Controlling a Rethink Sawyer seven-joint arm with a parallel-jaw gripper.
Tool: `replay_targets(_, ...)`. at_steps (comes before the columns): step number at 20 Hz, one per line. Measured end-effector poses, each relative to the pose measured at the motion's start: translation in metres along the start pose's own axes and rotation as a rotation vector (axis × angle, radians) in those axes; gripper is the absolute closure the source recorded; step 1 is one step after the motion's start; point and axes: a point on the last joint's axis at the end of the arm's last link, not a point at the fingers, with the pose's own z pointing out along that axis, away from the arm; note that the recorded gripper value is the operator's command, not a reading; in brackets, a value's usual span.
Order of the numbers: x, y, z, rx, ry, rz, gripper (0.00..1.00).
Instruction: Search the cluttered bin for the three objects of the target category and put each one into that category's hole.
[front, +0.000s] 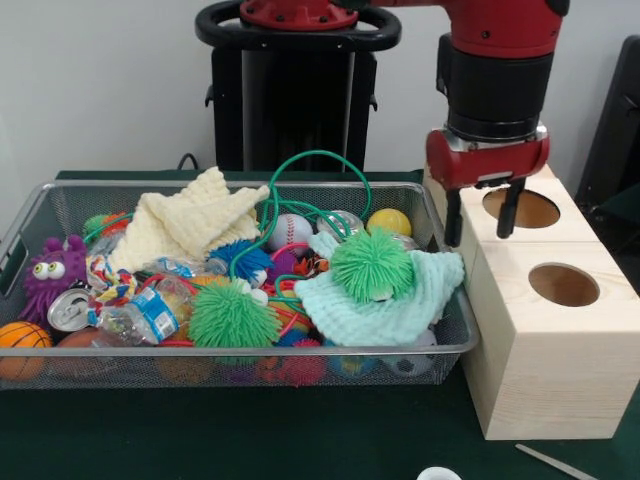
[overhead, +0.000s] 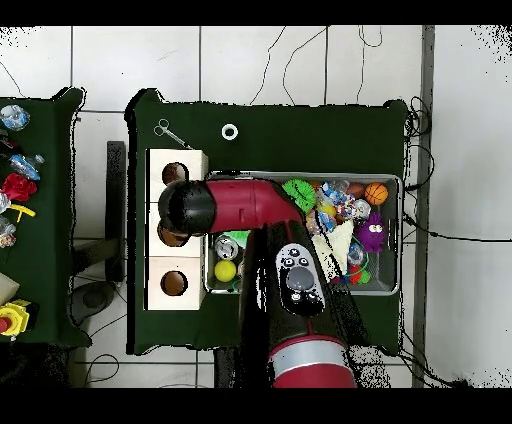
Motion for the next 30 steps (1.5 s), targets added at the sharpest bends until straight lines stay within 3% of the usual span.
replay_targets(3, -0.004, -0.028, -0.013, -0.004, 0.039, 0.038, 0.00)
replay_targets(8, -0.011, -0.067, -0.028, -0.009, 0.057, 0.089, 0.00)
replay_targets(10, -0.016, -0.101, -0.036, -0.008, 0.037, 0.129, 0.00)
replay_targets(13, -0.018, -0.123, -0.037, -0.008, 0.023, 0.155, 0.00)
replay_targets(18, -0.013, -0.184, -0.028, 0.002, 0.003, 0.195, 0.00)
replay_targets(22, -0.005, -0.217, -0.014, 0.014, 0.001, 0.192, 0.00)
replay_targets(24, 0.003, -0.243, 0.000, 0.030, 0.003, 0.160, 0.00)
replay_targets(30, 0.015, -0.274, 0.016, 0.038, 0.013, 0.055, 0.00)
